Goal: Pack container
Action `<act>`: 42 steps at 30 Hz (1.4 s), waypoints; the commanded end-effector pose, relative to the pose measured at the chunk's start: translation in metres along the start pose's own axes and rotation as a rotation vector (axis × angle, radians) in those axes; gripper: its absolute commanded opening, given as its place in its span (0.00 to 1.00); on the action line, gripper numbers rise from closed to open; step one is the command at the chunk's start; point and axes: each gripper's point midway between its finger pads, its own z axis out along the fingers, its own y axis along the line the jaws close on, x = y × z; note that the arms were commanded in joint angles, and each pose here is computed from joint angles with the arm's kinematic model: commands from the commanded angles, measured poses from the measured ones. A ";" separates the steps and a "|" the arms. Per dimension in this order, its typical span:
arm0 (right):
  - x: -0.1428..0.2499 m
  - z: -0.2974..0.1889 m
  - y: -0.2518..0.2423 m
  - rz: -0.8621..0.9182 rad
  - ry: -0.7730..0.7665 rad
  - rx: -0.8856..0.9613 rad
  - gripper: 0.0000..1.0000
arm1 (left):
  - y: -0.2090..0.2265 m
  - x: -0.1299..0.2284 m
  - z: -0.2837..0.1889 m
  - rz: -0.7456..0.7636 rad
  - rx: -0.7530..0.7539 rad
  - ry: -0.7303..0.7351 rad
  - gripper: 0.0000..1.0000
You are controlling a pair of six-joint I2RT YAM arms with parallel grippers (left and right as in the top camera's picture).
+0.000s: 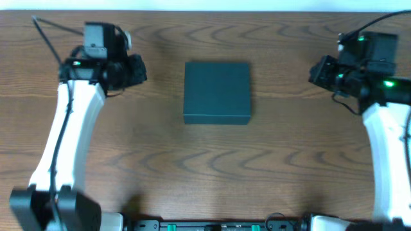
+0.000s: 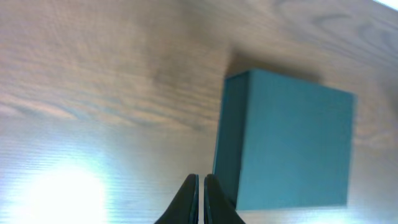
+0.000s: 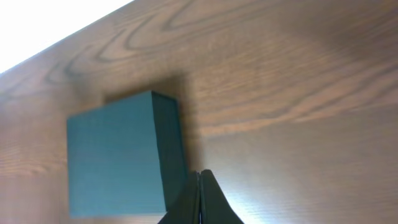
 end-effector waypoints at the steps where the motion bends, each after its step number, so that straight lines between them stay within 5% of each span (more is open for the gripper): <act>1: -0.006 -0.040 0.003 -0.209 -0.041 0.079 0.01 | -0.011 -0.013 -0.052 0.256 -0.031 -0.069 0.06; 11: 0.047 -0.188 0.021 -0.405 -0.261 0.107 0.05 | -0.029 0.074 -0.198 0.408 -0.031 -0.076 0.09; 12: 0.055 -0.196 0.021 -0.410 -0.271 0.106 0.22 | -0.028 0.087 -0.207 0.427 -0.033 -0.072 0.11; 13: 0.069 -0.209 0.021 -0.417 -0.285 0.101 0.54 | -0.027 0.101 -0.219 0.445 -0.034 -0.074 0.26; 15: 0.091 -0.228 0.030 -0.466 -0.317 0.049 0.96 | -0.026 0.126 -0.242 0.466 -0.036 -0.109 0.60; 16: 0.103 -0.236 0.032 -0.495 -0.325 0.034 0.99 | -0.025 0.139 -0.253 0.472 -0.035 -0.135 0.64; 20: 0.155 -0.269 0.037 -0.592 -0.383 -0.037 0.99 | -0.022 0.188 -0.292 0.452 -0.025 -0.265 0.67; 26: 0.184 -0.303 0.024 -0.579 -0.546 0.002 0.99 | -0.017 0.231 -0.327 0.421 -0.007 -0.466 0.72; 29: 0.197 -0.313 0.021 -0.556 -0.597 0.005 0.99 | -0.014 0.250 -0.339 0.420 0.003 -0.547 0.86; 30: 0.203 -0.319 0.020 -0.557 -0.628 0.007 0.99 | -0.013 0.257 -0.343 0.425 0.005 -0.576 0.98; 36: 0.219 -0.337 -0.001 -0.439 -0.707 0.109 0.99 | -0.009 0.281 -0.354 0.365 0.042 -0.666 0.95; 42: 0.184 -0.340 0.001 -0.479 -0.816 0.175 0.99 | 0.033 0.254 -0.362 0.272 -0.215 -0.762 0.95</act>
